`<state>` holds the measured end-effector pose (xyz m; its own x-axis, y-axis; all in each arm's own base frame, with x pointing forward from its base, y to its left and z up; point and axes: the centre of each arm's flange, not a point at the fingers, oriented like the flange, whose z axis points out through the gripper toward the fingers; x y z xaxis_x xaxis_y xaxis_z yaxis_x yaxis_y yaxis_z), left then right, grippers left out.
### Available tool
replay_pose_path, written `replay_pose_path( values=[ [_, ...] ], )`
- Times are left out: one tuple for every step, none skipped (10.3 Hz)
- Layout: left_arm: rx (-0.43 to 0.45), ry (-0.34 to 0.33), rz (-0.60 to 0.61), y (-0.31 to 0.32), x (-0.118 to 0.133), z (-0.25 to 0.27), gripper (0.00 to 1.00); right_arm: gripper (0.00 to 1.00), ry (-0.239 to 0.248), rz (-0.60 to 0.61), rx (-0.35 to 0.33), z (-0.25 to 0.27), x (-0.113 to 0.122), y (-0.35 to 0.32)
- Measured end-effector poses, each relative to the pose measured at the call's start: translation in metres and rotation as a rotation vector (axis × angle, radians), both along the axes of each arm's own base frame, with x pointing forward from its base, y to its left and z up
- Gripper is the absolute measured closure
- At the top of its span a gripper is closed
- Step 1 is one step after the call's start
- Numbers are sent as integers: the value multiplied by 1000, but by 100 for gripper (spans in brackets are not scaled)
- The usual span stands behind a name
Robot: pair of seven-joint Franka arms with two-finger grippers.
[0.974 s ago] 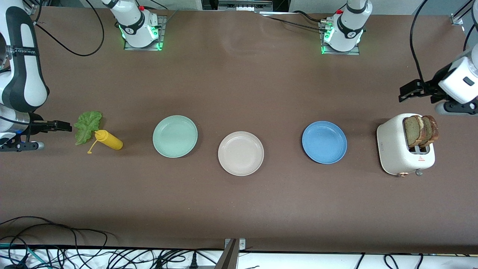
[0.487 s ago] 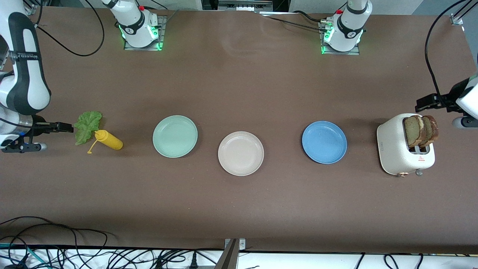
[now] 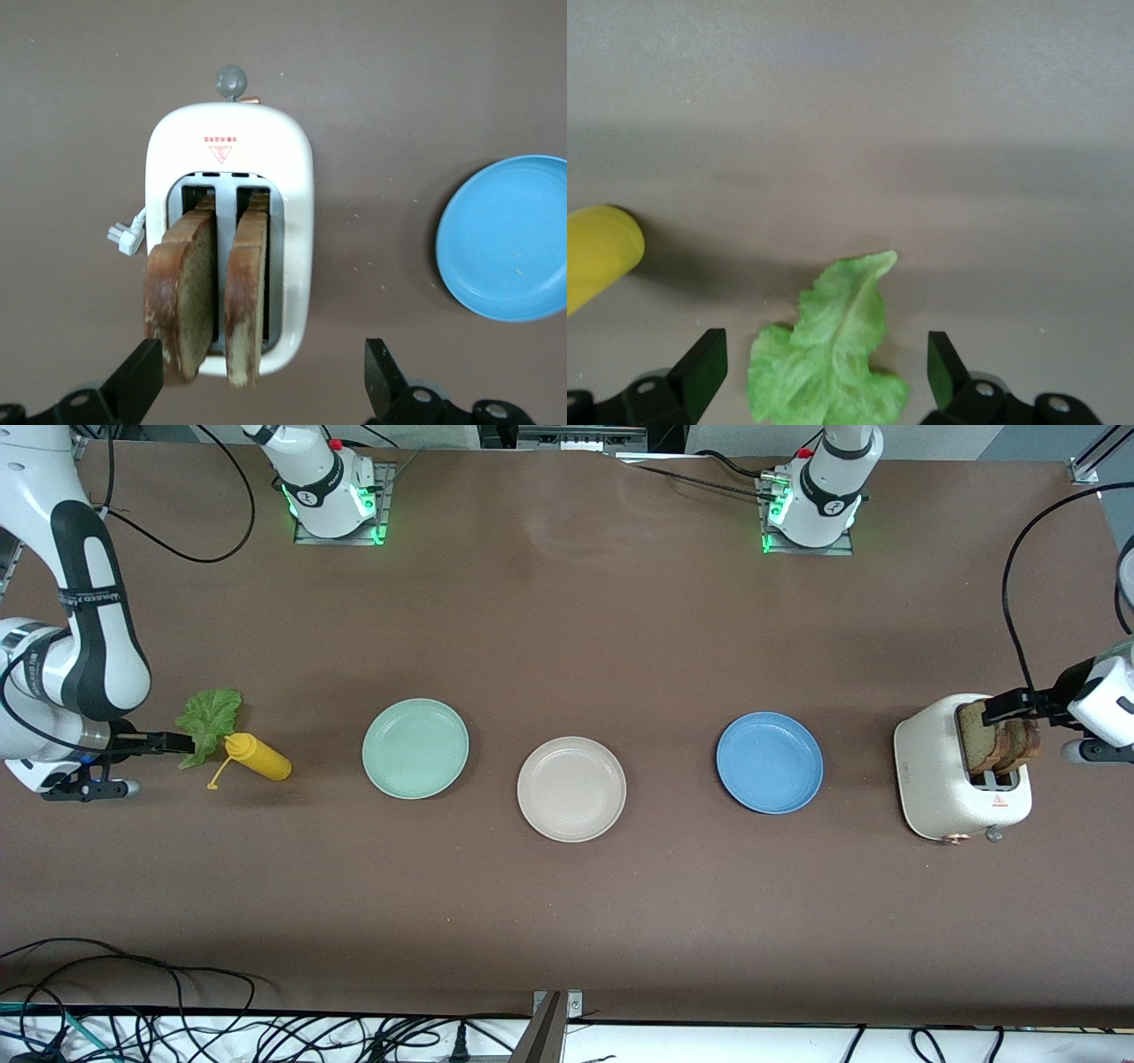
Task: Make sandwich on beige plate with both arms
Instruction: 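Grasp the lettuce with the right gripper while the left gripper grasps bread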
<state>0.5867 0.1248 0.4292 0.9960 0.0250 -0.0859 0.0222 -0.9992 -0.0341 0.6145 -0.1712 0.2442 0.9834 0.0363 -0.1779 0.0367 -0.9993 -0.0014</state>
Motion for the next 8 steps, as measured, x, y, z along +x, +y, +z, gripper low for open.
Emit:
replay_pose_path(
  values=[
    [0, -7, 1, 2, -5, -17, 0, 0, 7, -12, 12, -13, -1, 1],
    [1, -18, -3, 0, -9, -31, 0, 0, 19, -18, 20, -23, -2, 1],
    [1, -29, -7, -2, -12, -43, 0, 0, 25, -27, 28, -28, -3, 2],
    [2, -39, -9, -4, -14, -52, 0, 0, 30, -36, 38, -33, -4, 3],
    [2, -45, -11, -4, -16, -59, 5, 0, 37, -42, 44, -38, -5, 3],
    [2, -48, -11, -5, -18, -62, 10, 0, 46, -45, 47, -42, -8, 3],
    [1, -48, -22, -5, -18, -63, 24, 0, 69, -48, 53, -49, -12, 4],
    [1, -48, -32, -5, -18, -63, 42, 0, 102, -50, 62, -56, -18, 5]
  ],
)
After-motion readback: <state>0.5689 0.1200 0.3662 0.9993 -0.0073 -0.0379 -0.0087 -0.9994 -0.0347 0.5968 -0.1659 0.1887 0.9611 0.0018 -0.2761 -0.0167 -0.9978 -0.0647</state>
